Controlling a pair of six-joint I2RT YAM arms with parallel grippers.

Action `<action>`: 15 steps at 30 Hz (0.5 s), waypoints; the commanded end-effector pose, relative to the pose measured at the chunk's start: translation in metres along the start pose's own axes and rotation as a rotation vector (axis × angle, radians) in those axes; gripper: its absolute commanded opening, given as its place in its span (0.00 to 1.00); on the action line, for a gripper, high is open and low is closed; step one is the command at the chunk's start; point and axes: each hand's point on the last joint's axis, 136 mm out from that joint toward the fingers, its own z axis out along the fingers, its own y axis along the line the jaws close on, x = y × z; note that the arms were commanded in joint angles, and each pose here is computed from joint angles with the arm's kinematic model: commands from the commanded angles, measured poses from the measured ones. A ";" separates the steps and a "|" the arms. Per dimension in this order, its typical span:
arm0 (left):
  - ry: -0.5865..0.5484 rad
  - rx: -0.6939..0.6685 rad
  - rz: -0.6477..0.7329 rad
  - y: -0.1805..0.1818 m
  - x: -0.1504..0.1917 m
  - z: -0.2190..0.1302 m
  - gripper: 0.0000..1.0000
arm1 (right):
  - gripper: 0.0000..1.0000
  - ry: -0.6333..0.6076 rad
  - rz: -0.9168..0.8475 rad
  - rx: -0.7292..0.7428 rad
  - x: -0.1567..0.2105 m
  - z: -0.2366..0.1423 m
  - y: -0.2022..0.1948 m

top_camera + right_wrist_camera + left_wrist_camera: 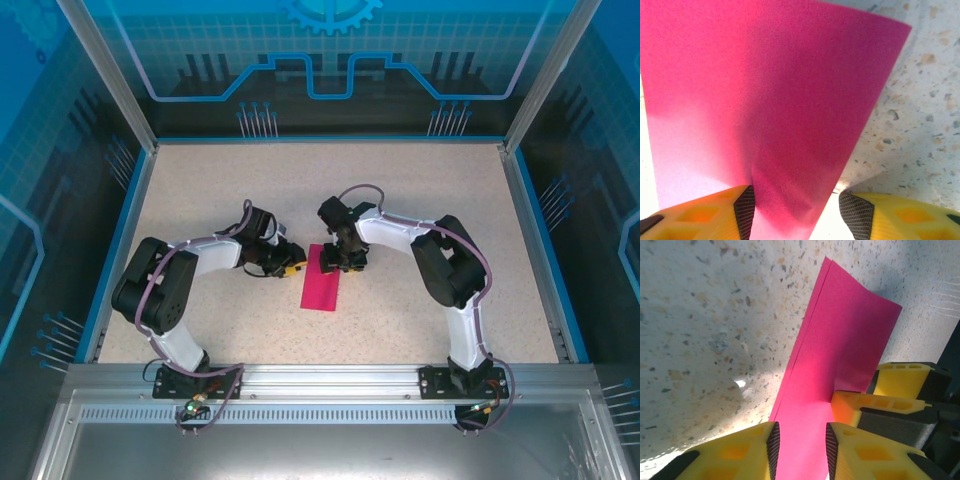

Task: Fold a paper plane with a square sheet of paper (pick it up from the middle)
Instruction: Fold the square sheet of paper in half at the center of the table.

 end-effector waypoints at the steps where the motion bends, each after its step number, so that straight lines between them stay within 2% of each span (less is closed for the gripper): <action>1: -0.035 -0.035 -0.013 0.001 -0.004 -0.005 0.33 | 0.57 0.209 -0.016 0.157 0.055 0.087 -0.044; 15: -0.078 -0.092 -0.062 0.013 -0.006 -0.010 0.32 | 0.58 0.224 -0.008 0.157 0.056 0.093 -0.043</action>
